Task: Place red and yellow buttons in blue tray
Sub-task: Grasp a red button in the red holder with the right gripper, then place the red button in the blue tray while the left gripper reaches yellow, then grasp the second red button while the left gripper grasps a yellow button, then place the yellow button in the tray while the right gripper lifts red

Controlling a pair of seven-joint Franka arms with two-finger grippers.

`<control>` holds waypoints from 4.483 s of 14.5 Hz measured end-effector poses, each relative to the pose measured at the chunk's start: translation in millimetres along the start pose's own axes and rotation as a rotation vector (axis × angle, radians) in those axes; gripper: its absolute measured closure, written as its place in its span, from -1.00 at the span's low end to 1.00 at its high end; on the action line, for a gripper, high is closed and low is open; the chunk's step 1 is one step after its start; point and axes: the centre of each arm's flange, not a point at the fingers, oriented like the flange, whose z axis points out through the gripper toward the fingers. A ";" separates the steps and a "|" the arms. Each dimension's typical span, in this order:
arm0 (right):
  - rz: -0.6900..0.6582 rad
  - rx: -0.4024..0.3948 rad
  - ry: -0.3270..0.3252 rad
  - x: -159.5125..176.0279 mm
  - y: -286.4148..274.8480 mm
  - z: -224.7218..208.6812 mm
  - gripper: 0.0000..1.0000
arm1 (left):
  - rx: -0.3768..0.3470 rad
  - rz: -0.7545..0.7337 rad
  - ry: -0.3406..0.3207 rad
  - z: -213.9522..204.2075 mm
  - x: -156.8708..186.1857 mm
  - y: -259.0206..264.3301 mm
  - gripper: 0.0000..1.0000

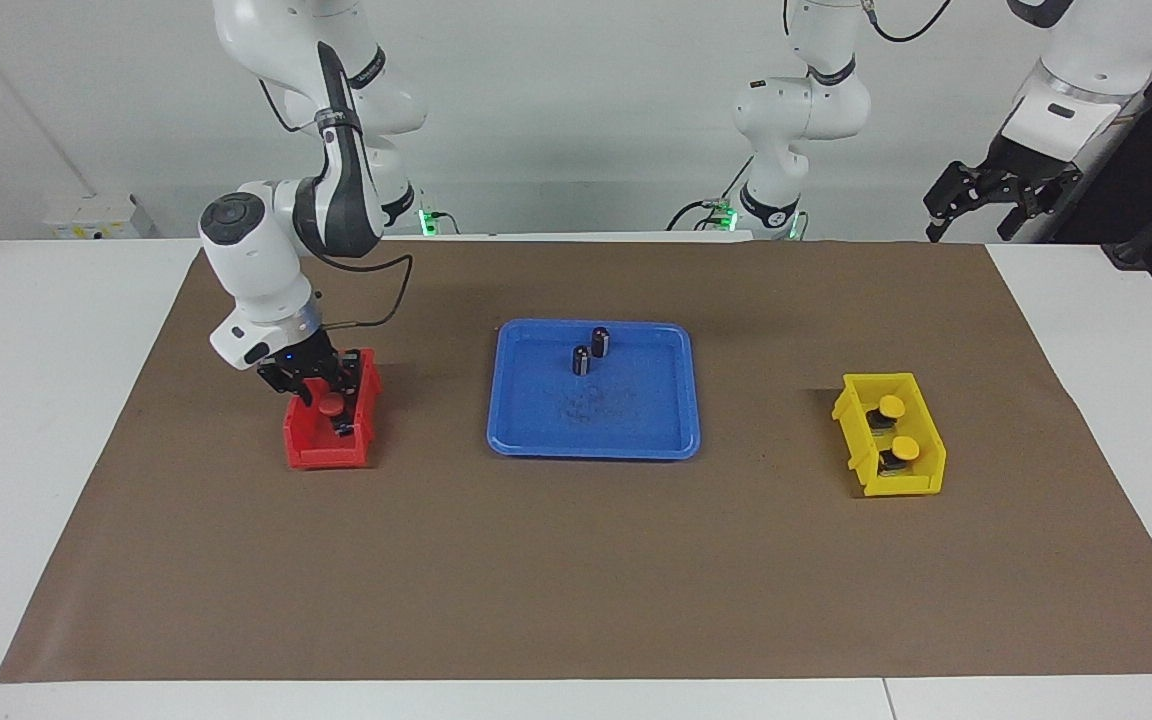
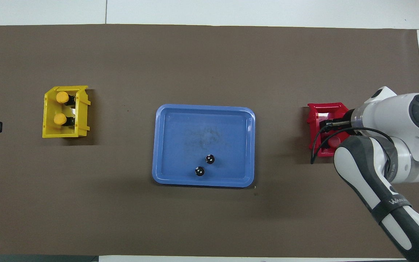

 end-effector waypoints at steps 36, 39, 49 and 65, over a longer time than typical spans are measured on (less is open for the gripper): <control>0.189 -0.011 -0.011 19.0 -382.1 7.2 0.17 | 0.043 0.004 0.112 275.4 128.0 -0.7 -0.35; 0.194 -0.007 0.006 25.4 -381.6 2.3 -0.37 | 0.044 0.005 0.109 282.2 129.3 -0.3 -0.35; 0.035 -0.075 -0.063 55.0 -147.6 -62.8 -0.52 | 0.044 0.002 0.095 272.5 134.9 -0.1 0.19; -0.090 -0.001 -0.062 -30.3 -6.0 -8.9 -0.41 | -0.017 -0.098 0.011 249.5 49.8 346.7 0.19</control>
